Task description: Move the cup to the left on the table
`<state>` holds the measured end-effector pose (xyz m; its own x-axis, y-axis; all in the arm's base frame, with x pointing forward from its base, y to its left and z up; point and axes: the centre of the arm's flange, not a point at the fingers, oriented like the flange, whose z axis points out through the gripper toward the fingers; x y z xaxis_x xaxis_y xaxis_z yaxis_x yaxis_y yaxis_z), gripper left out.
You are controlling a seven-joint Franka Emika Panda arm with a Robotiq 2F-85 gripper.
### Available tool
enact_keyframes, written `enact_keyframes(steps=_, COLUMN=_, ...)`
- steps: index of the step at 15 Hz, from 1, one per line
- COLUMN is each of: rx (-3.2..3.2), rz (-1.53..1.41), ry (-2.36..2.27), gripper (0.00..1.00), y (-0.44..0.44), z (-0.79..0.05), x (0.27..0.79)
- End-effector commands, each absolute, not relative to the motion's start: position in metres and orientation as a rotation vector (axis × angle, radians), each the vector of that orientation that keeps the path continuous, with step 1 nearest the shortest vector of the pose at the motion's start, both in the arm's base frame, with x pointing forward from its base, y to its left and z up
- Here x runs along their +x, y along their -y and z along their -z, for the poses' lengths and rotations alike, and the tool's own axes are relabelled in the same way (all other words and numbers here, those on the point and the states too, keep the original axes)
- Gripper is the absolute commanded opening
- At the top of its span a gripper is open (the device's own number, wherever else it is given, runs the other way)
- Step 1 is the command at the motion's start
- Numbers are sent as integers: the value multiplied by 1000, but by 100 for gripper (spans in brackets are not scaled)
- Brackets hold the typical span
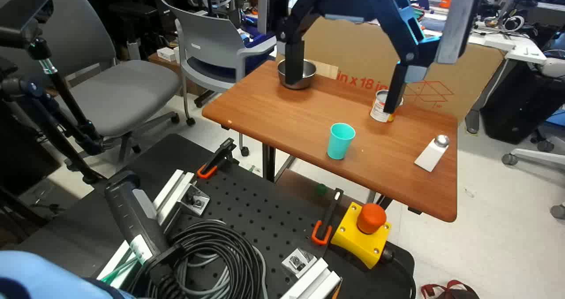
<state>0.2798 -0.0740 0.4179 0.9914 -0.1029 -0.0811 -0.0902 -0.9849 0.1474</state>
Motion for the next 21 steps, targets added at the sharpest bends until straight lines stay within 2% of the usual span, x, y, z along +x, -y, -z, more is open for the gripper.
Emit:
enact_keyframes(steps=1, rx=2992, rz=143, ry=145, gripper=100, y=74, z=-415, x=279)
enact_keyframes(steps=10, rx=2995, rz=169, ry=152, gripper=100, y=73, z=-409, x=282)
enact_keyframes(steps=17, rx=3076, rz=163, ry=240, gripper=100, y=75, z=-393, x=341)
enact_keyframes(steps=21, rx=3093, rz=63, ry=313, gripper=100, y=77, z=-366, x=373)
